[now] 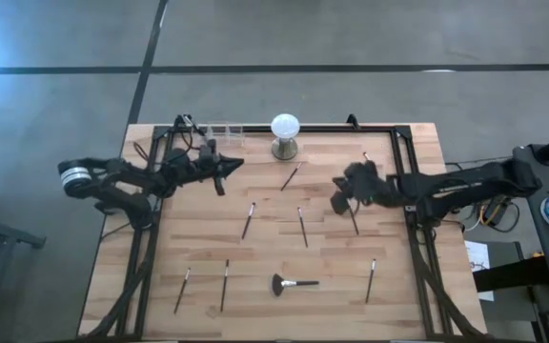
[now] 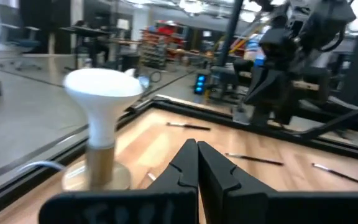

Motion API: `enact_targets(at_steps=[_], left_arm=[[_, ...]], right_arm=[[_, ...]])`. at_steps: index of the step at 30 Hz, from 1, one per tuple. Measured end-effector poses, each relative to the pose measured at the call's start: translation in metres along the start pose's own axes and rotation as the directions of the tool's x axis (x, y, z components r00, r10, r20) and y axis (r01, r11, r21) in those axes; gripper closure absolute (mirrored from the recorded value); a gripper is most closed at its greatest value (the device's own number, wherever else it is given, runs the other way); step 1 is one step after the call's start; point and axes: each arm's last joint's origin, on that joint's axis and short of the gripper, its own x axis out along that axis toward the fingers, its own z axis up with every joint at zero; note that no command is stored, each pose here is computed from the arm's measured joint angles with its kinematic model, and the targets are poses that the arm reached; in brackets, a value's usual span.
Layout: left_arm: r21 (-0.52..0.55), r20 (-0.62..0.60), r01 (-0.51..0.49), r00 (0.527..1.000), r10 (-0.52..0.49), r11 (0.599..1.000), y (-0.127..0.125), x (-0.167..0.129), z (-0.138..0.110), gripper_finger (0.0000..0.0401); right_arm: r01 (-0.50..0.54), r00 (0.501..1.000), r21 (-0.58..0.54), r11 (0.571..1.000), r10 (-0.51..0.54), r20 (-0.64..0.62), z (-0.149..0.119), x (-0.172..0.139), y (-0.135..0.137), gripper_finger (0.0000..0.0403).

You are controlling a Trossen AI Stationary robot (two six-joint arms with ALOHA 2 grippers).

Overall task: Put items in baskets/containers
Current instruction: Put the eyeshadow brush into the left section of the transparent organizer

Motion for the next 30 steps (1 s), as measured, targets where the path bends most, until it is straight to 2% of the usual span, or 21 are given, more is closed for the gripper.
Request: enact_targets(at_steps=[5,8,11,16,22,26,30], left_arm=[[-0.018,-0.022,0.021,1.0,-0.021,1.0,0.001,0.009,-0.004,0.0401],[-0.023,-0.037,0.025,0.999,-0.026,0.999,0.001,0.013,-0.007,0.0401],[-0.027,-0.047,0.027,0.998,-0.028,0.999,0.001,0.015,-0.01,0.0401],[-0.027,-0.071,0.023,0.997,-0.025,0.999,0.003,0.019,-0.015,0.0401],[-0.023,-0.087,0.022,0.996,-0.024,1.0,0.005,0.023,-0.018,0.0401],[-0.013,-0.102,0.02,0.995,-0.021,1.0,0.006,0.026,-0.022,0.0401],[-0.013,-0.113,0.018,0.993,-0.019,1.0,0.008,0.03,-0.025,0.0401]], right_arm=[[0.116,0.985,0.105,0.988,-0.1,-0.143,-0.028,-0.014,-0.003,0.0394],[0.188,0.946,0.159,0.969,-0.135,-0.296,-0.042,-0.018,-0.008,0.0394],[0.214,0.894,0.214,0.953,-0.103,-0.436,-0.052,-0.023,-0.008,0.0394],[0.248,0.882,0.265,0.932,-0.104,-0.46,-0.051,-0.025,-0.011,0.0394],[0.369,0.867,0.33,0.869,-0.194,-0.459,-0.053,-0.005,-0.021,0.0388],[0.415,0.839,0.326,0.849,-0.219,-0.498,-0.051,0.01,-0.031,0.036],[0.392,0.841,0.336,0.857,-0.185,-0.508,-0.044,0.023,-0.038,0.0326]])
